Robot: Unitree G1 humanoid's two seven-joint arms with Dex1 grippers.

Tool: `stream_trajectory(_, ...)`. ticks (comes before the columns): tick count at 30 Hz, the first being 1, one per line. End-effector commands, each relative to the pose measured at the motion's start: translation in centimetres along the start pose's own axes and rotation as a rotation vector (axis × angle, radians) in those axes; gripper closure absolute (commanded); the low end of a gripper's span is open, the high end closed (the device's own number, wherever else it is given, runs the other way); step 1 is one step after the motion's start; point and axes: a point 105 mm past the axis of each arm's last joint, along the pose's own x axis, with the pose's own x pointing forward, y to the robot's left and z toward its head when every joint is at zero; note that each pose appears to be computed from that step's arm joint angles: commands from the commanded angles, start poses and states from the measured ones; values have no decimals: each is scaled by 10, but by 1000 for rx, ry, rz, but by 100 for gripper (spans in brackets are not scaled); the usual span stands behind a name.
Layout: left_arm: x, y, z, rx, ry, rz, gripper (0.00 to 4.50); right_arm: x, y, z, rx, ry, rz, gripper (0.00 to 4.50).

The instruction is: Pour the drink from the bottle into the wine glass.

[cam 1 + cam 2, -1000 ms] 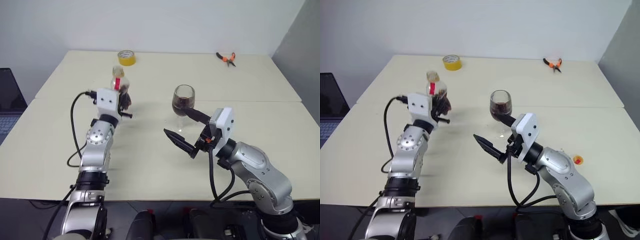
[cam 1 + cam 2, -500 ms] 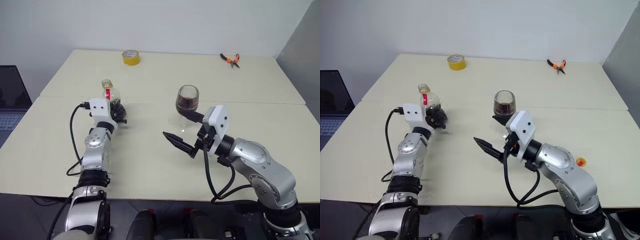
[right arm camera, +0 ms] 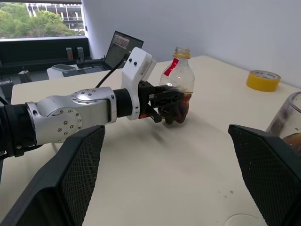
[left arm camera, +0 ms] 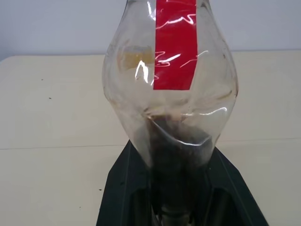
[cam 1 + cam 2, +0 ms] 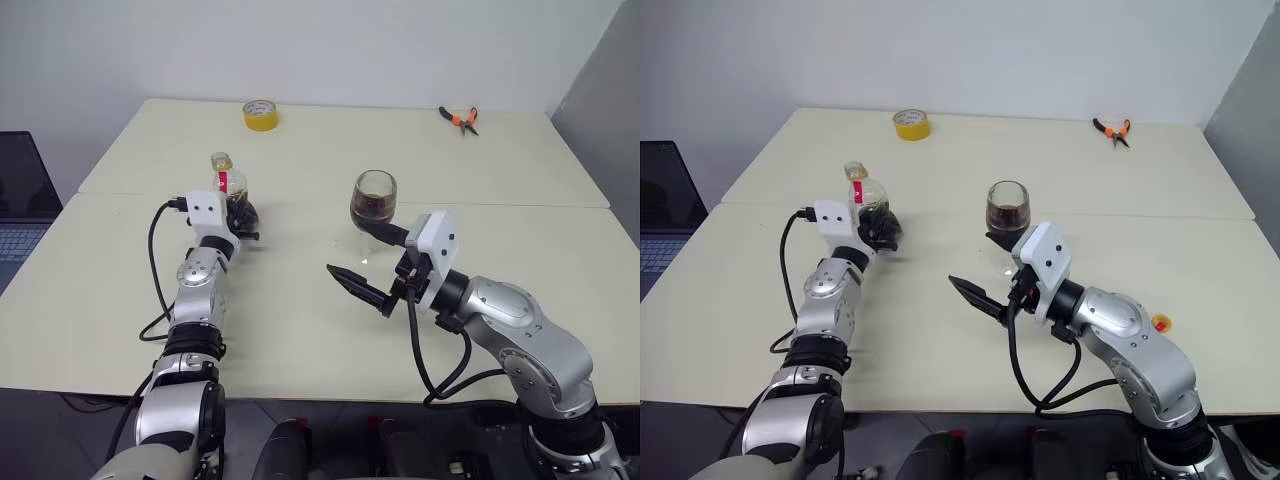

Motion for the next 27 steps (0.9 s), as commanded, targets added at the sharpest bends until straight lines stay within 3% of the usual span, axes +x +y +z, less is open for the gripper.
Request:
stream_trajectory(1, 1, -1, 13, 1, -56, -5, 259, -1, 5, 11, -30, -44, 14, 0)
stream_trajectory(9, -3, -9, 15, 17, -72, -54, 2, -1, 5, 9, -25, -41, 13, 0)
stream_trajectory(20, -33, 1, 30, 47, -114, -41, 2, -8, 2, 7, -26, -52, -19, 0)
stream_trajectory(27, -74, -1, 35, 51, -71, -23, 2, -37, -10, -18, -18, -60, -158, 0)
